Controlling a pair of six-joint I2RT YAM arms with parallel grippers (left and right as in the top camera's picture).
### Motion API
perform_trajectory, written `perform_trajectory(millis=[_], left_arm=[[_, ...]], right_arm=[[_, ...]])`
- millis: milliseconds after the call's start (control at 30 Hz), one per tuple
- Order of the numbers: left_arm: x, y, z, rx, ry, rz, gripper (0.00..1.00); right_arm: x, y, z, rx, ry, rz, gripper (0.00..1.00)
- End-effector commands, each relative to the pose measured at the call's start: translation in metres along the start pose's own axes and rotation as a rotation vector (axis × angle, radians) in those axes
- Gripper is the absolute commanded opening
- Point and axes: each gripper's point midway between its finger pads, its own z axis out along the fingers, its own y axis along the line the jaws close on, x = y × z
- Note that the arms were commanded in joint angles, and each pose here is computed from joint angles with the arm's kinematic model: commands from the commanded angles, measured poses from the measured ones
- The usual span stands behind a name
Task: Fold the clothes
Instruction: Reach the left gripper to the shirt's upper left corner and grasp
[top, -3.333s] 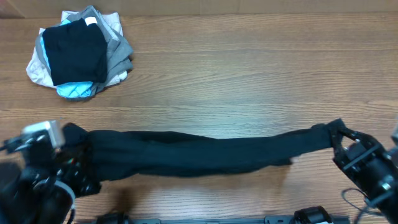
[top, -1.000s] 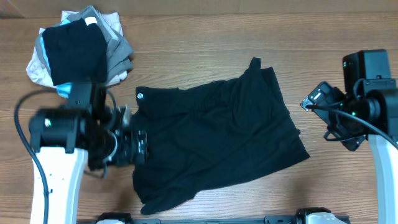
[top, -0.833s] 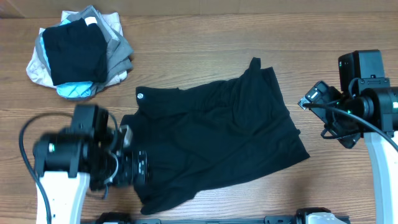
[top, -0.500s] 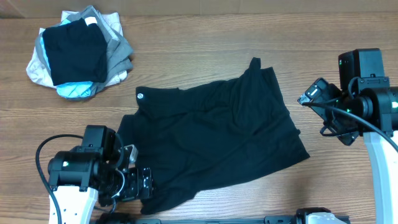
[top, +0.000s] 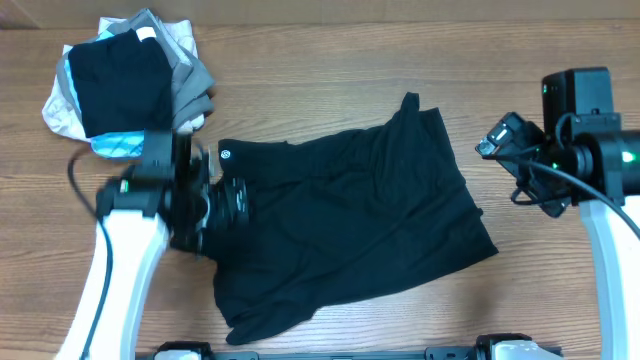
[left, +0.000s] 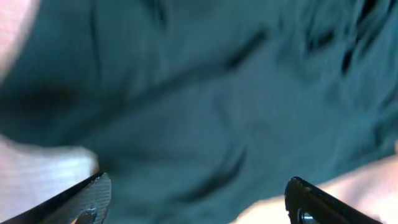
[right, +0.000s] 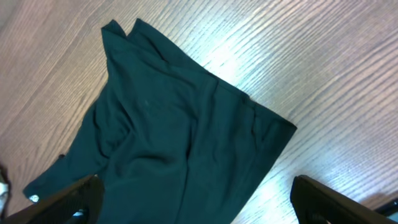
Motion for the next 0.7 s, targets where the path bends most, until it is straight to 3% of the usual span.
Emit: perform_trajectory(millis=[0, 367, 667], left_arm=[[-0.044, 0.006, 0.012, -0.105, -0.035, -0.025, 0.93], [-0.134, 0.025, 0.072, -0.249, -0.002, 0.02, 0.89], [-0.138, 0.047, 0.12, -0.29, 0.072, 0.022, 0.88]], right_arm=[[-0.003, 0.002, 0.013, 0.032, 0.02, -0.027, 1.0], [-0.003, 0.006, 0.058, 0.126, 0.122, -0.062, 1.0], [-0.01, 0.016, 0.063, 0.086, 0.101, -0.058, 1.0]])
